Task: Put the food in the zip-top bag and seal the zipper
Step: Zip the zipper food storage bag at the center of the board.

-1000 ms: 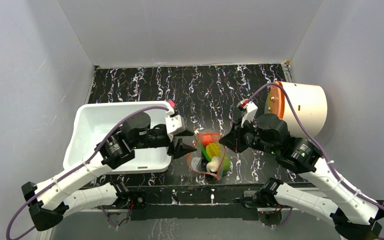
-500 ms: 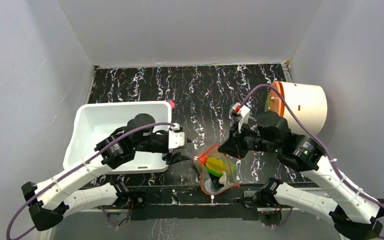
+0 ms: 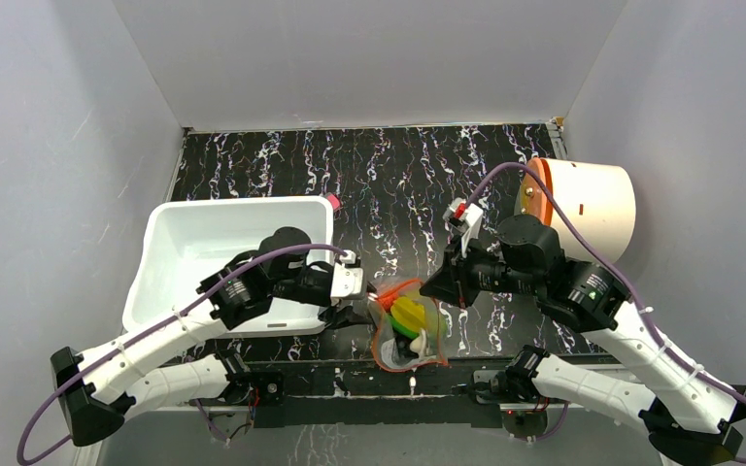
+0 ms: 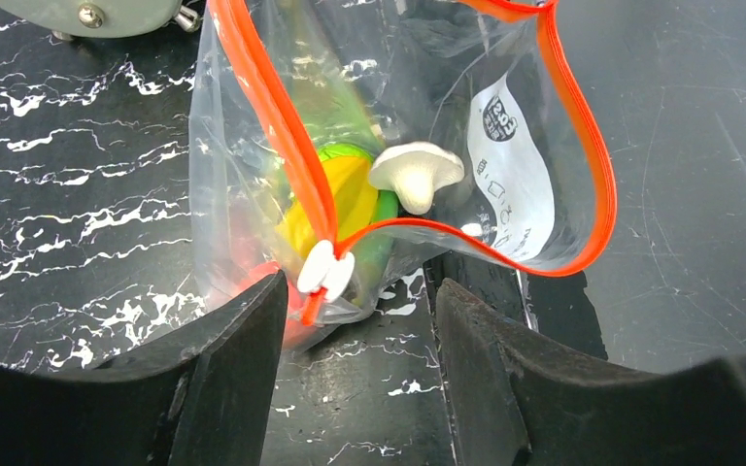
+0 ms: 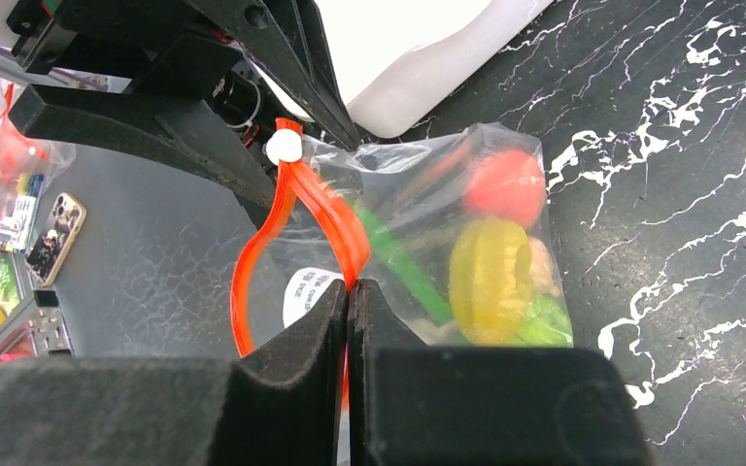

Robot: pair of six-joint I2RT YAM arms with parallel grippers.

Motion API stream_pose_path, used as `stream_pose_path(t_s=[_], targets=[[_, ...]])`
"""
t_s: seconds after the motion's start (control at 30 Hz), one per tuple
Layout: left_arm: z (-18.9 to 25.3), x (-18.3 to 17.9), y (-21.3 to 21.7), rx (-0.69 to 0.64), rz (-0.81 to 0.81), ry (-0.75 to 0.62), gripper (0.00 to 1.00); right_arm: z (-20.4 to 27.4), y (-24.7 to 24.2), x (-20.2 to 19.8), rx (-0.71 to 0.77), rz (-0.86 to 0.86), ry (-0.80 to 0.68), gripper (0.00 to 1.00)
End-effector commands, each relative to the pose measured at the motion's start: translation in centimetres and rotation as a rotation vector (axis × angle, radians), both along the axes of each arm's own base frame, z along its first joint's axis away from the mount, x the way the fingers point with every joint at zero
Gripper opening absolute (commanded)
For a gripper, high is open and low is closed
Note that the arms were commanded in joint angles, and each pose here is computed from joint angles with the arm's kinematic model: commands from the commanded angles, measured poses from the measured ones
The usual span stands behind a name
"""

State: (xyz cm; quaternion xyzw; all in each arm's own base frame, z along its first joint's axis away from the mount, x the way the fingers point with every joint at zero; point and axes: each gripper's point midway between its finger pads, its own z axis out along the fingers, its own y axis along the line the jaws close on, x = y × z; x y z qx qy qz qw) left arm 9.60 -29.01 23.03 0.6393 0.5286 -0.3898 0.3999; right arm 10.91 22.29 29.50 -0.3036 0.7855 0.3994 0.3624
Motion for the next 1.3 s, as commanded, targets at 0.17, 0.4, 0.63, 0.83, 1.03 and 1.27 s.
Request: stream_pose_path(t_s=[0.17,0.4,0.63,0.83,1.03,1.27], targets=[[0.8,0.4,-0.5,-0.035,-0.010,-0.057,0.44,3.1,1.7,0.7,0.103,0.051,-0.103,0.00],[1.5,1.1,0.2,-0.066,0.055,-0.103,0.05,2.4,1.5,1.4,0.073,0.025,-0.115,0.00],[2.3,2.2,0.4,-0.065,0.129,-0.103,0.00,3.6,1.6,3.5,0.081,-0.058,-0.171,0.11],[3.3,3.0,0.1,-0.070,0.212,-0.034,0.00,5.4,2.7,4.1,0.093,-0.017,-0.234,0.33],[4.0,3.4,-0.2,-0.083,0.261,0.021,0.00,7.5,3.6,4.0,0.146,0.051,-0.327,0.35],[4.5,4.0,-0.5,-0.080,0.317,0.070,0.00,7.2,5.2,2.8,0.207,0.220,-0.459,0.33]])
